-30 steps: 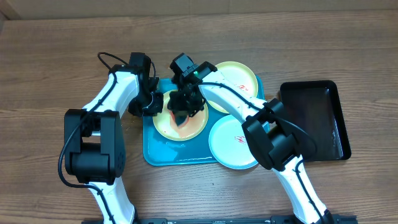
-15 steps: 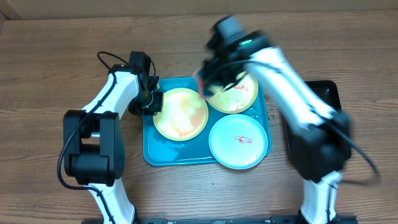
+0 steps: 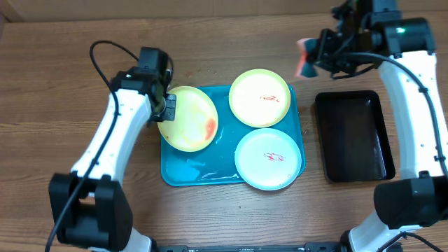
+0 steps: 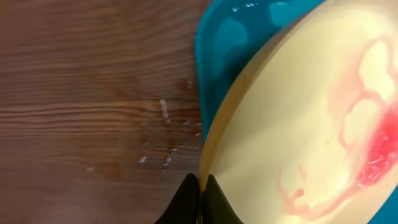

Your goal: Clean dirty plates on tray and stack at the side

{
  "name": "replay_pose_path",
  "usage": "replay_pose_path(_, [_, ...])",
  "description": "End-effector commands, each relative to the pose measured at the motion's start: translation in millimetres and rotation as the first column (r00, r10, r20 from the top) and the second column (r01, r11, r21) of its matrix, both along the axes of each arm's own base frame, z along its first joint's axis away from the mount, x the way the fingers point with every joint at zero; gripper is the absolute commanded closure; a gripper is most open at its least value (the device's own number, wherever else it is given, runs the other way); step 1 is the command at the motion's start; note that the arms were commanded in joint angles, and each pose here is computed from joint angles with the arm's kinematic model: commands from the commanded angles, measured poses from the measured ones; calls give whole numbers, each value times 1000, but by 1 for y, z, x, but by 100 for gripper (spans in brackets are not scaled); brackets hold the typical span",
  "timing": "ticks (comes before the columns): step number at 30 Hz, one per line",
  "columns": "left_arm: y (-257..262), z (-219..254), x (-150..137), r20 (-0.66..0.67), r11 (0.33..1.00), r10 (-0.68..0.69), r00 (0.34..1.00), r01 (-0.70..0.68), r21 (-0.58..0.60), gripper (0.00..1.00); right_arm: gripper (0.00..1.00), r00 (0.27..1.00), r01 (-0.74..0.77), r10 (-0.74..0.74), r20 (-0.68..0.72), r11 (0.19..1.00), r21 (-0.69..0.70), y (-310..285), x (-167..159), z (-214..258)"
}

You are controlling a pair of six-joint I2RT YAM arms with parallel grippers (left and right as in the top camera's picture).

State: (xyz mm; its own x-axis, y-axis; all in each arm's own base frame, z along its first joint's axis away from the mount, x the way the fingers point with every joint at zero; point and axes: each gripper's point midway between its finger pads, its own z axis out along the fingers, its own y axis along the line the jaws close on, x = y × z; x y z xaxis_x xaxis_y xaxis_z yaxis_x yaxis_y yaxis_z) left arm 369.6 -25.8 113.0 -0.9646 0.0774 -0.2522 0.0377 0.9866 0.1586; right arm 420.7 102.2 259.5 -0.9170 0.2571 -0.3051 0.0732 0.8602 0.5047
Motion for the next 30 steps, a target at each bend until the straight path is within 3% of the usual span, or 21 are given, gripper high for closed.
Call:
replay_pose_path(1, [13, 47, 2, 170, 973, 69, 983, -104, 206, 96, 96, 999, 21, -21, 25, 1000, -3, -14, 2, 8])
replay_pose_path(7, [-3, 83, -4, 312, 894, 15, 950, -152, 422, 96, 96, 998, 58, -57, 15, 998, -4, -30, 3, 7])
replay_pose_path(12, [-28, 112, -9, 437, 823, -69, 897, -196, 533, 96, 96, 998, 56, -55, 13, 998, -16, -36, 2, 5])
replay_pose_path(18, [-53, 146, -16, 587, 760, -146, 796, -289, 582, 96, 96, 998, 65, -65, 9, 998, -20, -40, 1, 4])
replay_pose_path(30, [-84, 188, -32, 674, 668, -299, 676, -356, 653, 96, 96, 998, 66, -66, 6, 998, -20, -40, 1, 4])
